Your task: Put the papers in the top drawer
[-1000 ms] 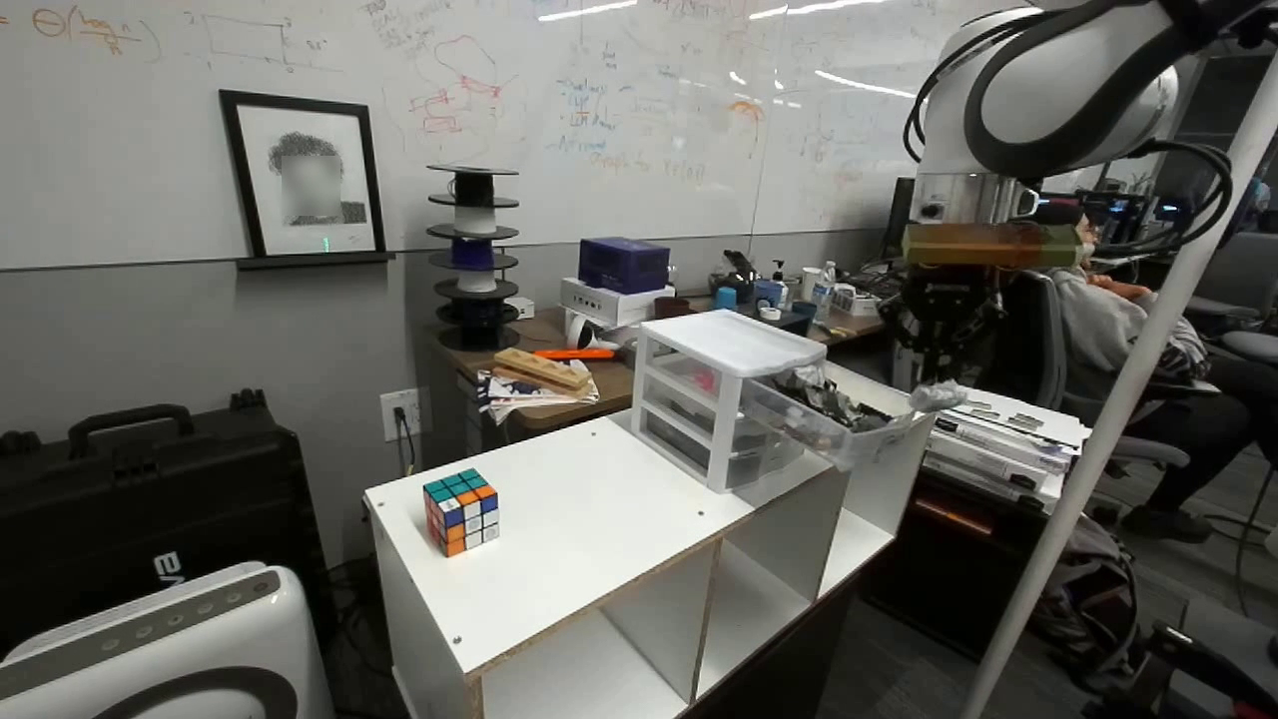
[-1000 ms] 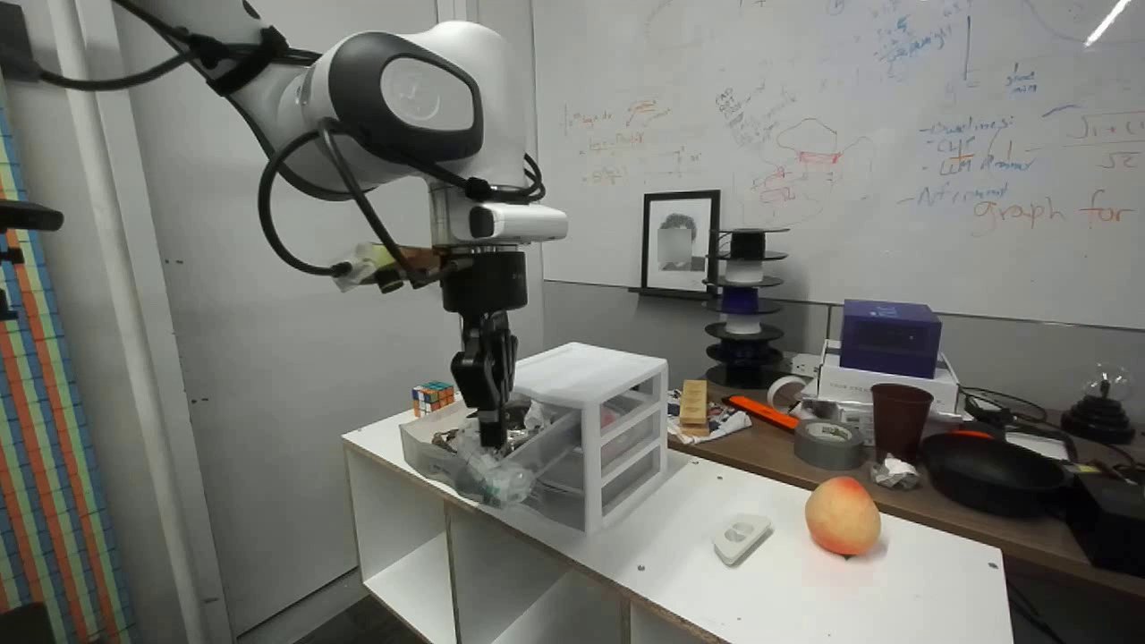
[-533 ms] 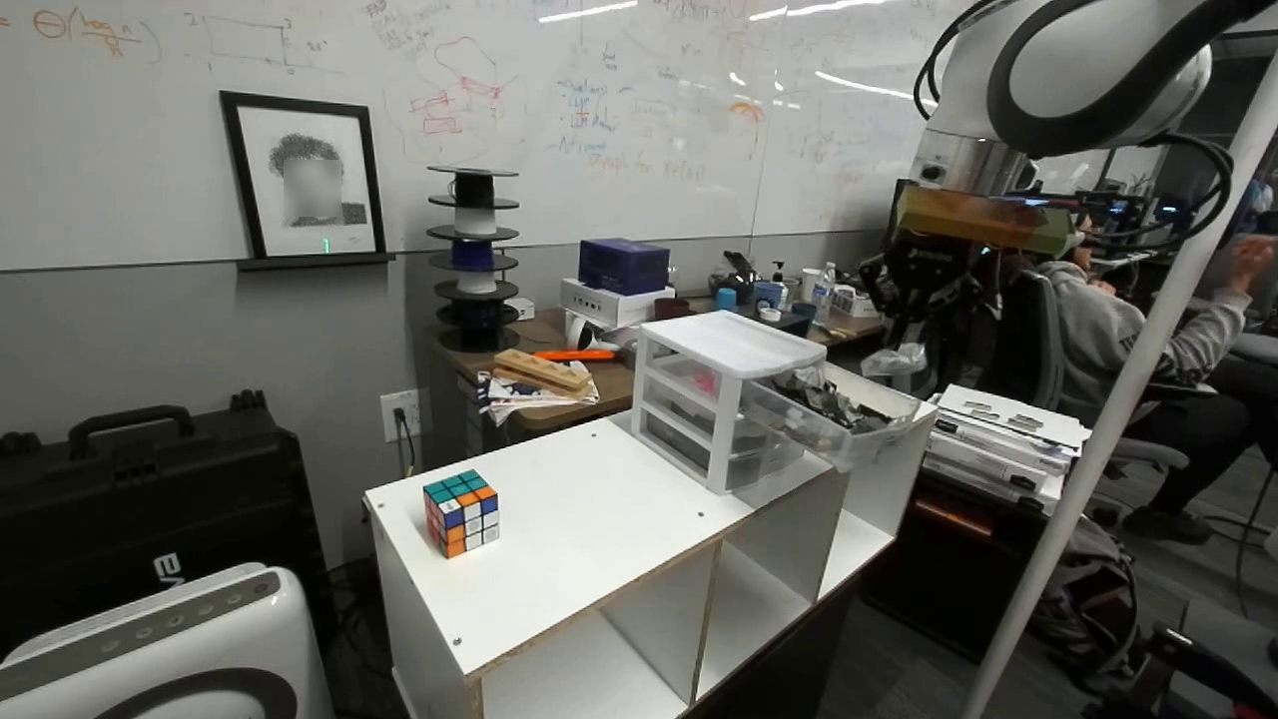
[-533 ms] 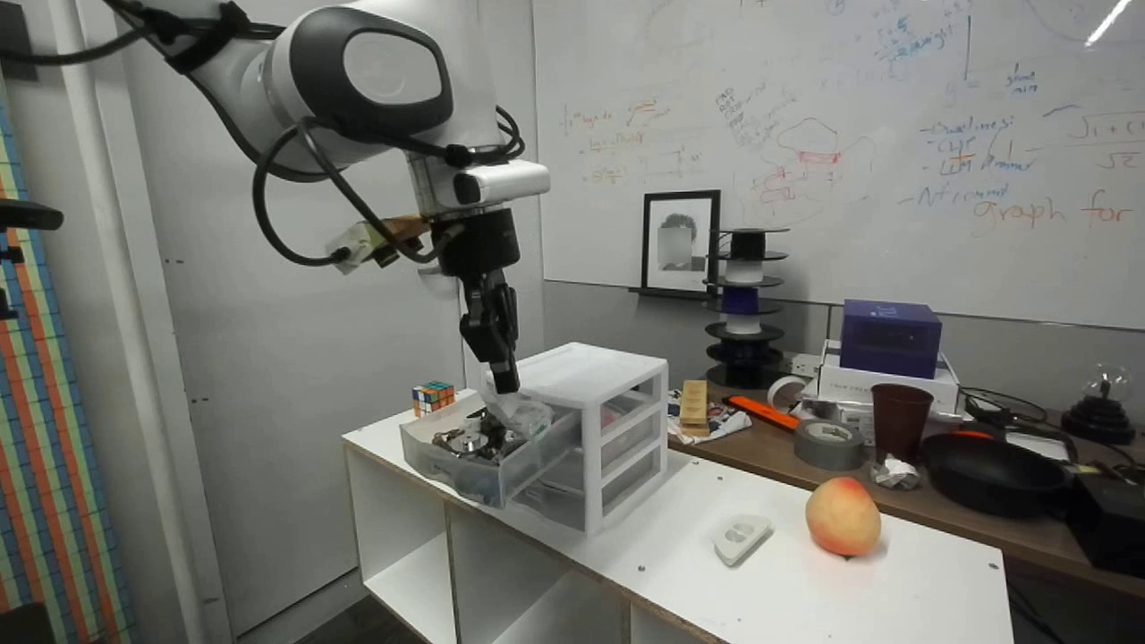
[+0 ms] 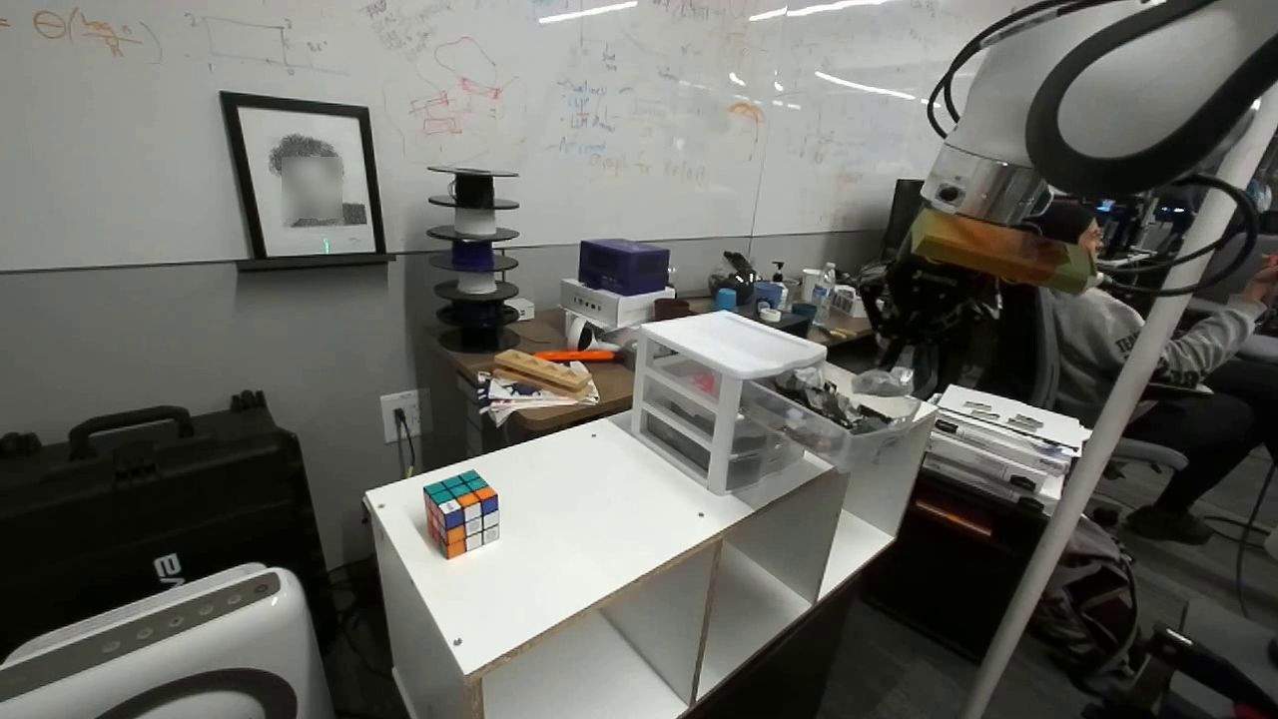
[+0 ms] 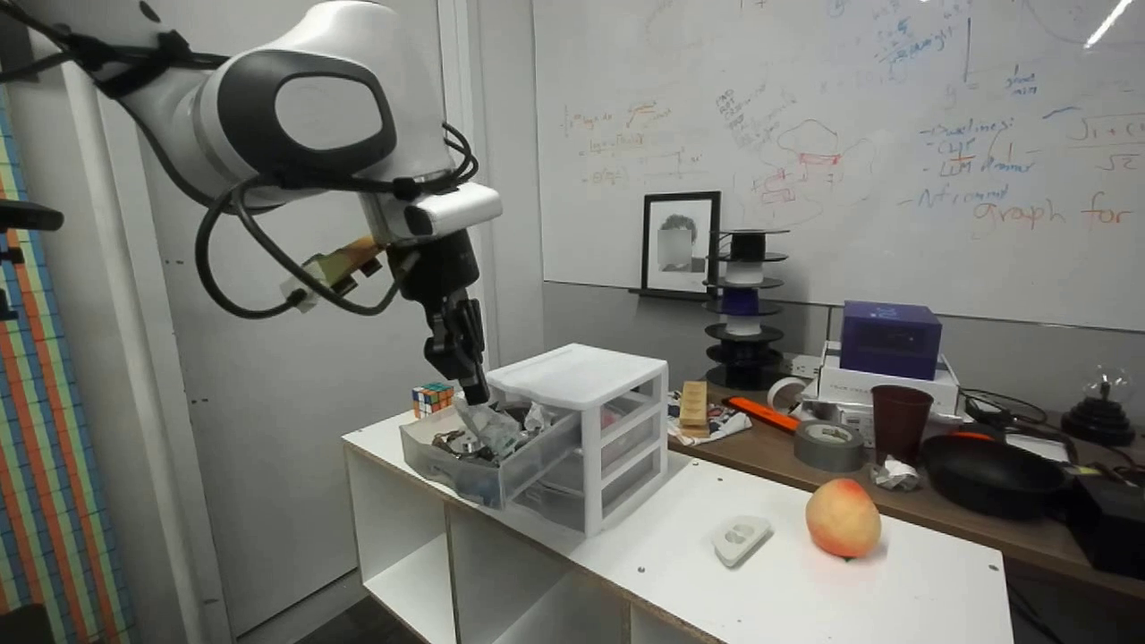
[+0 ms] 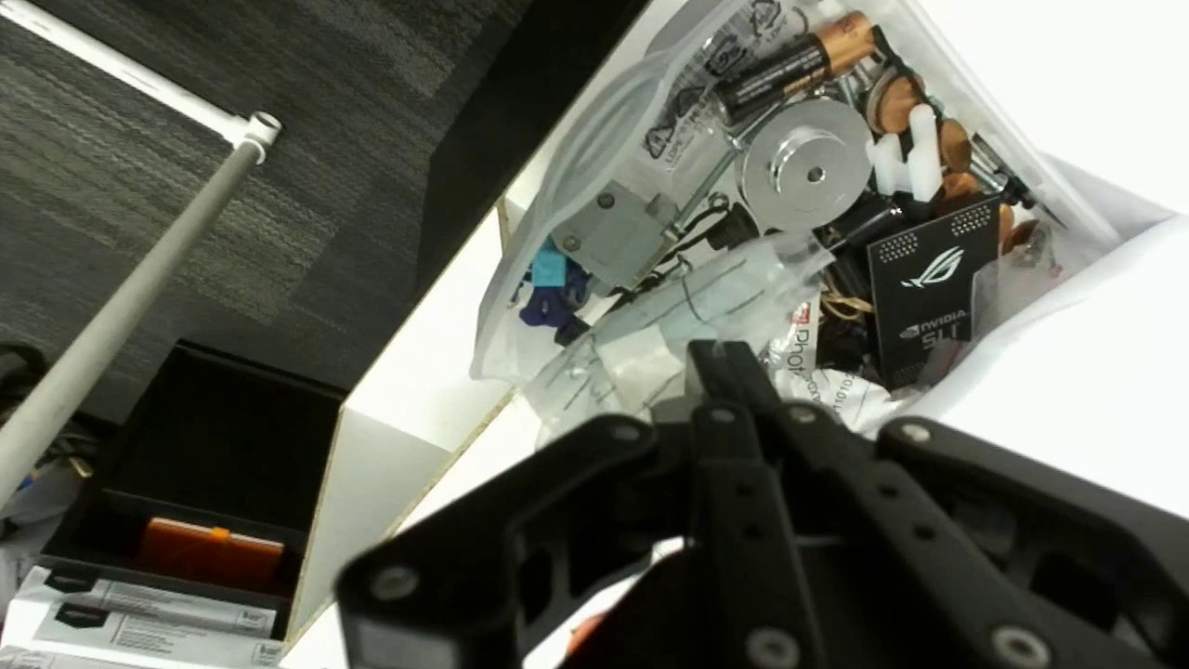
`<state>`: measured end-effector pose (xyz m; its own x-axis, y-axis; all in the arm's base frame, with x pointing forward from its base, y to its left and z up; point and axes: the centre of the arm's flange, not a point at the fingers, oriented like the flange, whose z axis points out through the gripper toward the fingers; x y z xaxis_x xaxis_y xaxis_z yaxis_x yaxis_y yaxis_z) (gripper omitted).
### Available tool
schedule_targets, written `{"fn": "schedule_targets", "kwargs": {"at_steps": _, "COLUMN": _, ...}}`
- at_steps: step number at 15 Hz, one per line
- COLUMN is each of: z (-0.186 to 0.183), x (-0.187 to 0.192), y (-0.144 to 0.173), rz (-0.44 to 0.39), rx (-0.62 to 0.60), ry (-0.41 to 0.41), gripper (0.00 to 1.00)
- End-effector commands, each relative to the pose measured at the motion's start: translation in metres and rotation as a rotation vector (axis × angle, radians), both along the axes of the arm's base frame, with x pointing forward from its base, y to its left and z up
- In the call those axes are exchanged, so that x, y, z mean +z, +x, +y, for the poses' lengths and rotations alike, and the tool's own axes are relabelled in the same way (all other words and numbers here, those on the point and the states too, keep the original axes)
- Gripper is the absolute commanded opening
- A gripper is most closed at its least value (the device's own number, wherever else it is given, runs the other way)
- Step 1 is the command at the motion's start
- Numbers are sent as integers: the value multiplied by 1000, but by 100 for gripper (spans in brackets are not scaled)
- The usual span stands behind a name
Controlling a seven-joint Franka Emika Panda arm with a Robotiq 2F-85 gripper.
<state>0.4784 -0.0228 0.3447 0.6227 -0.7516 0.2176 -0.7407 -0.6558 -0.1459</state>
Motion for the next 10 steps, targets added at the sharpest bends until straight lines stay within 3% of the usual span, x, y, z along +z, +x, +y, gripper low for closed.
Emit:
{"fn": "schedule_targets", "kwargs": {"at_steps": 1, "z": 0, "x": -3, "y": -19, "rz": -138, "rx": 0, "ry": -18, "gripper": 0}}
{"fn": "schedule_targets", "kwargs": {"at_steps": 2, "z": -1, "x": -1, "y": -22, "rz": -152, "rx": 5, "ry": -4, "gripper": 26}}
{"fn": "schedule_targets", "kwargs": {"at_steps": 3, "z": -3, "x": -2, "y": -25, "rz": -161, "rx": 16, "ry": -3, "gripper": 29}}
{"fn": "schedule_targets", "kwargs": {"at_steps": 5, "z": 0, "x": 6, "y": -30, "rz": -184, "rx": 24, "ry": 23, "gripper": 43}}
{"fn": "schedule_targets", "kwargs": {"at_steps": 6, "z": 8, "x": 19, "y": -3, "rz": -186, "rx": 30, "ry": 41, "gripper": 50}}
{"fn": "schedule_targets", "kwargs": {"at_steps": 7, "z": 9, "x": 29, "y": 0, "rz": -196, "rx": 31, "ry": 70, "gripper": 57}}
{"fn": "schedule_targets", "kwargs": {"at_steps": 10, "z": 13, "x": 65, "y": 7, "rz": -133, "rx": 79, "ry": 134, "gripper": 81}}
